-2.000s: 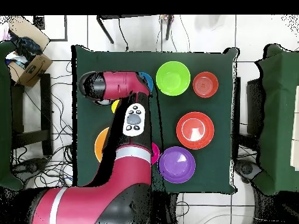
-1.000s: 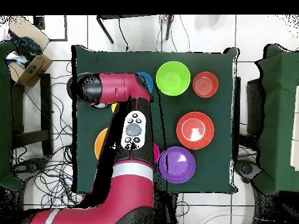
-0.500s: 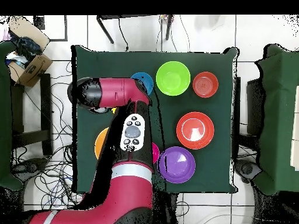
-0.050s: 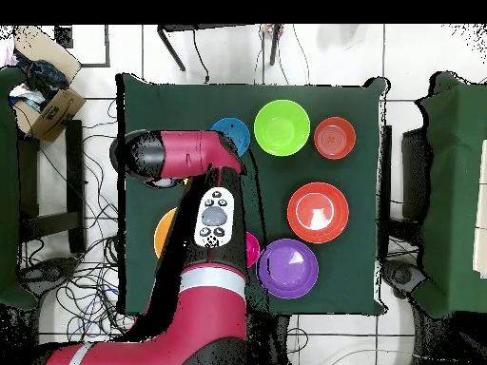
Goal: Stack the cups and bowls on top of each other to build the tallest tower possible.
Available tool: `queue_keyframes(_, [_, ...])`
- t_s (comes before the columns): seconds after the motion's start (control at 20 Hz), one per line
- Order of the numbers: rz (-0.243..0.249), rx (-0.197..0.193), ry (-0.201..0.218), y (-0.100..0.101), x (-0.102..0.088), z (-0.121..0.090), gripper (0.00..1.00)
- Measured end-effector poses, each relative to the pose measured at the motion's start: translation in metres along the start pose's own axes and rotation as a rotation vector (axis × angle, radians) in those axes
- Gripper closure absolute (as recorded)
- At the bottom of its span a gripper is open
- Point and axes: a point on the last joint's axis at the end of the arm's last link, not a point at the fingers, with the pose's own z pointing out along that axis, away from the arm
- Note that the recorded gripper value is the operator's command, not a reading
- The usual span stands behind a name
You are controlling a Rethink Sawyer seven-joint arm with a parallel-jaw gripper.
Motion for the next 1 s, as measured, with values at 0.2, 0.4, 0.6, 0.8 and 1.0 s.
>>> queue_keyframes(0.2, [-0.005,-0.003,-0.017,0.004,0.001,0.001,0.00])
queue_keyframes(0.4, [-0.011,-0.007,-0.035,0.007,0.002,0.003,0.00])
queue_keyframes(0.6, [-0.014,-0.009,-0.046,0.009,0.003,0.004,0.00])
queue_keyframes(0.8, [-0.017,-0.012,-0.063,0.012,0.003,0.005,0.00])
queue_keyframes(1.0, [-0.022,-0.015,-0.078,0.015,0.002,0.005,0.00])
